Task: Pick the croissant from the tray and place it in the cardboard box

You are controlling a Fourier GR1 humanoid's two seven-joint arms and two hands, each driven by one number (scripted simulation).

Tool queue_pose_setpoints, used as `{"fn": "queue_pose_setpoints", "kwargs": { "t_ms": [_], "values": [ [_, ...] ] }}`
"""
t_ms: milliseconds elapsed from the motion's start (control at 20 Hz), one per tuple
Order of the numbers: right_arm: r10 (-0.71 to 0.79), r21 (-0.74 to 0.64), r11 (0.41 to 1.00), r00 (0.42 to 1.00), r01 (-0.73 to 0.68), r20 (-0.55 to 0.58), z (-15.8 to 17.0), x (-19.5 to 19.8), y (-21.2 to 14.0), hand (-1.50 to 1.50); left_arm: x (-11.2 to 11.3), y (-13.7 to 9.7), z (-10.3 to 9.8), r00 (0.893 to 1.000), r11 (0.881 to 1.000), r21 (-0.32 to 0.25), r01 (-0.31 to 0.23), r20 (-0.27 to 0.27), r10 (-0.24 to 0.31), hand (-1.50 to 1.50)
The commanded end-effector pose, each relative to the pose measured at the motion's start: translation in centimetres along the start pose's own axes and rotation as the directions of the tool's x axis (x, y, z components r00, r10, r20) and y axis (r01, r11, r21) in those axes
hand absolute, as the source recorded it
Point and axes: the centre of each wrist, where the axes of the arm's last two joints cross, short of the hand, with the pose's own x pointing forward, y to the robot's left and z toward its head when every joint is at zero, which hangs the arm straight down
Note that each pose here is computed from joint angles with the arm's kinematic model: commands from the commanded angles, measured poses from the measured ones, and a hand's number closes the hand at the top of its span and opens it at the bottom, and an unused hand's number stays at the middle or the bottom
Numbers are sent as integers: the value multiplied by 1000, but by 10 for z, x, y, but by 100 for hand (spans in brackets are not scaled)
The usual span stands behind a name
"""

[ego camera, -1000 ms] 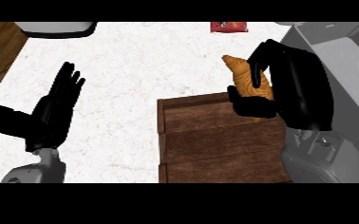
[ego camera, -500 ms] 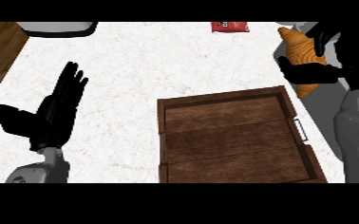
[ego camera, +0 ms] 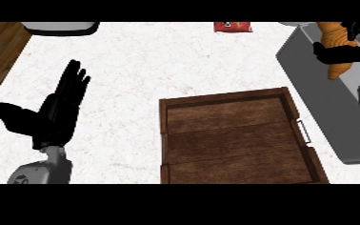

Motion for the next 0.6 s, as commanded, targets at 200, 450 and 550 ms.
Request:
{"fn": "queue_pose_setpoints", "kwargs": {
  "t_ms": [200, 450, 550],
  "values": [
    [97, 37, 995, 995, -96, -27, -46, -58, 11, 150, -9, -8, -9, 1000, 1000, -9, -1, 1, 1, 0],
    [399, 311, 877, 916, -366, -45, -28, -102, 34, 150, 2, -1, -3, 1000, 1000, -25, -10, 5, 10, 0],
    [426, 419, 834, 901, -359, -76, -33, -108, 36, -150, 4, -16, -4, 1000, 999, -35, -3, -8, 2, 0]
  ]
}}
